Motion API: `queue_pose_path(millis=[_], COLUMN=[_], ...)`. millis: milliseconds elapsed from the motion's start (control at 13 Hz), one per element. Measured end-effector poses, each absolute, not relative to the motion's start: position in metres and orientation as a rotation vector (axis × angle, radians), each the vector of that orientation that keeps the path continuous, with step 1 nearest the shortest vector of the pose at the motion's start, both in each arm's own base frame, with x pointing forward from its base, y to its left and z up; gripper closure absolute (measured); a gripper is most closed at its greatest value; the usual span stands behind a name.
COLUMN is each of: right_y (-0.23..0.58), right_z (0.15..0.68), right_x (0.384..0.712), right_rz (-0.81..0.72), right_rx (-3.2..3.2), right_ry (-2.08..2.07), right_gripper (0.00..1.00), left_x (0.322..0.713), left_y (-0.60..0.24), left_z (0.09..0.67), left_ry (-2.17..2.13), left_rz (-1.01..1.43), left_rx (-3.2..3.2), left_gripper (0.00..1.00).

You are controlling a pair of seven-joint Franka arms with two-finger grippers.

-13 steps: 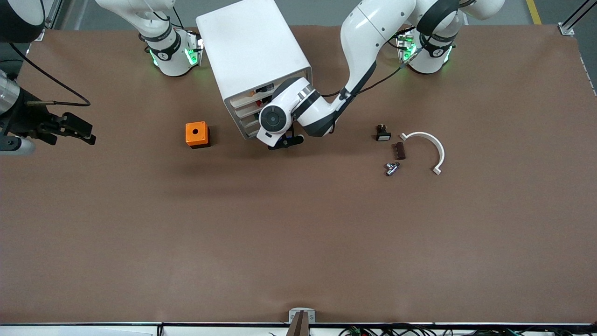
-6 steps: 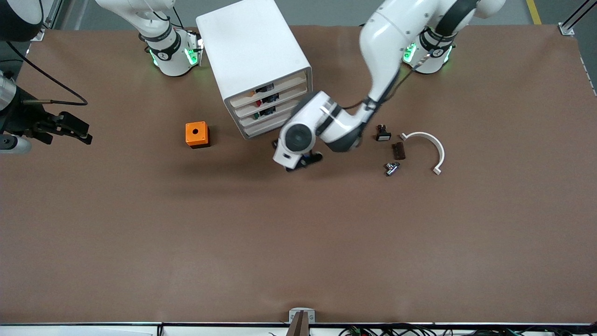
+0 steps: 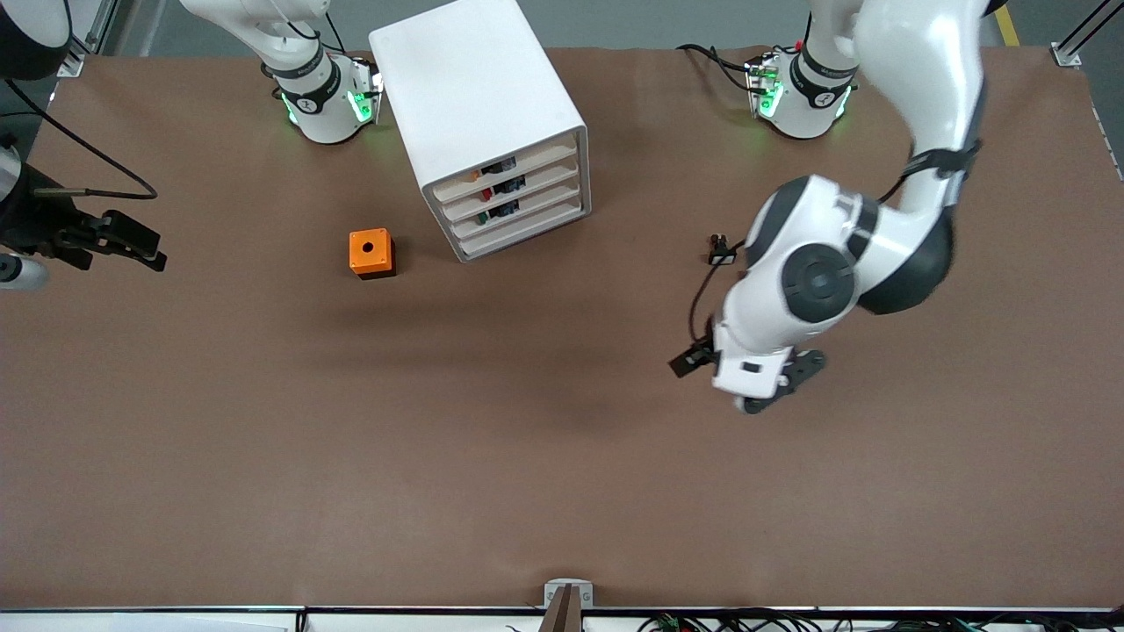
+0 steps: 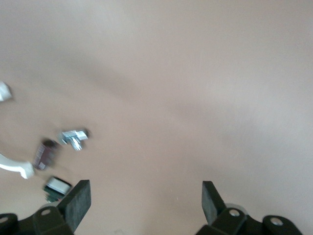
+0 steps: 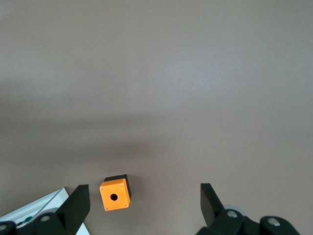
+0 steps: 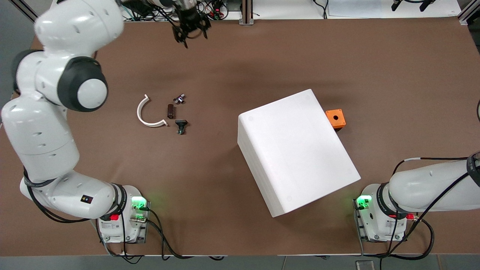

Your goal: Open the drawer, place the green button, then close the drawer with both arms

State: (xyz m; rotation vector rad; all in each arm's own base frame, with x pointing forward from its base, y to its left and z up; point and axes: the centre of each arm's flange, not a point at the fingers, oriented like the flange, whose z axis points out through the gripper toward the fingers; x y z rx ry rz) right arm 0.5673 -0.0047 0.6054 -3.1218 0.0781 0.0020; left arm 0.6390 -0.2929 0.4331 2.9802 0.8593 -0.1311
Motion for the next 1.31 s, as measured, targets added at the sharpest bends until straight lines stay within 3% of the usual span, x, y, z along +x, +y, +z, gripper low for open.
queue_pose_path(millis=[308,692,1308], right_y=[-0.006,-0.002,0.014], right_z=[0.607,0.608,0.614], right_x=[0.566,0.566,0.566], right_rz=[0.001,-0.002,-0.022], right_rx=[-3.122,-3.122,-3.121], right_ry=[0.076,0.066,0.021], right_gripper=[0.0,0.0,0.0], left_x=[0.637,0.602,0.509], left_y=[-0.216,-0.125,-0.091], left_z=[0.526,0.609,0.643], left_ry=[0.788,0.433,0.042], left_rz=[0.017,0.0,-0.104], left_rx=[3.017,3.138,3.222], left_gripper=[0.0,0.0,0.0])
